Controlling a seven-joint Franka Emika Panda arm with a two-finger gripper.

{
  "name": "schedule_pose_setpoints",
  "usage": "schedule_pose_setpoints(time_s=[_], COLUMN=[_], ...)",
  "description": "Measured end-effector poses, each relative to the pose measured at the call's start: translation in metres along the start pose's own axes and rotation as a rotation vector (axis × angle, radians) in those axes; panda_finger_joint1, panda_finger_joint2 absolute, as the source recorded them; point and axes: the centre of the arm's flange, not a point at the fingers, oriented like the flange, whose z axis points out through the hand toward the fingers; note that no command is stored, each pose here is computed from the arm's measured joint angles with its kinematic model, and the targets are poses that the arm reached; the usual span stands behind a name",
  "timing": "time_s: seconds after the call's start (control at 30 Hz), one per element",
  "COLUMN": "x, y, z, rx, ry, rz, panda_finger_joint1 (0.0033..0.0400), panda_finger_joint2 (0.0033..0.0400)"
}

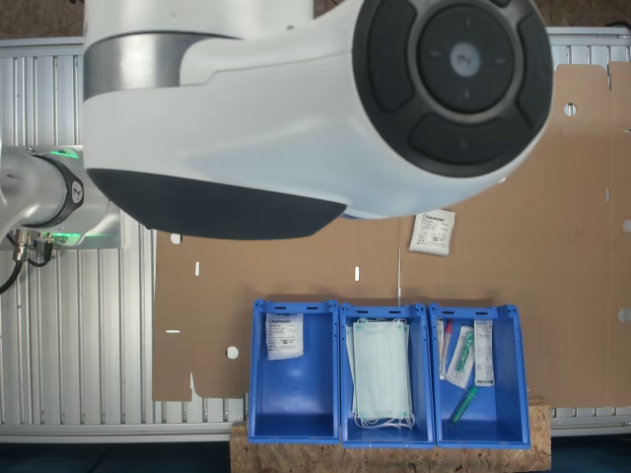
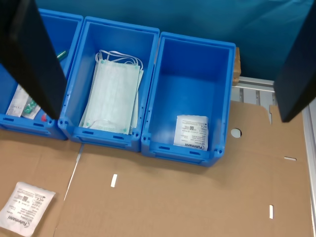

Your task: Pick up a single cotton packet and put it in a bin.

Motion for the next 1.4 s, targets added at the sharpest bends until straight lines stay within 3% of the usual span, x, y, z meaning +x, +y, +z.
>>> schedule_pose_setpoints(time_s=[0.4,0.83,1.4], x=[0.012,0.030,0.039], y=[0.029,0.081,0.125], z=[0.030,0.067,0.074], rx=[0.013,0.027,-0.010], ry=[-0.008,-0.024,-0.012], rz=[0.014,0.047,0.080], panda_finger_joint1=[0.0400,0.0400,0.0400], panda_finger_joint2=[0.0400,0.0400,0.0400])
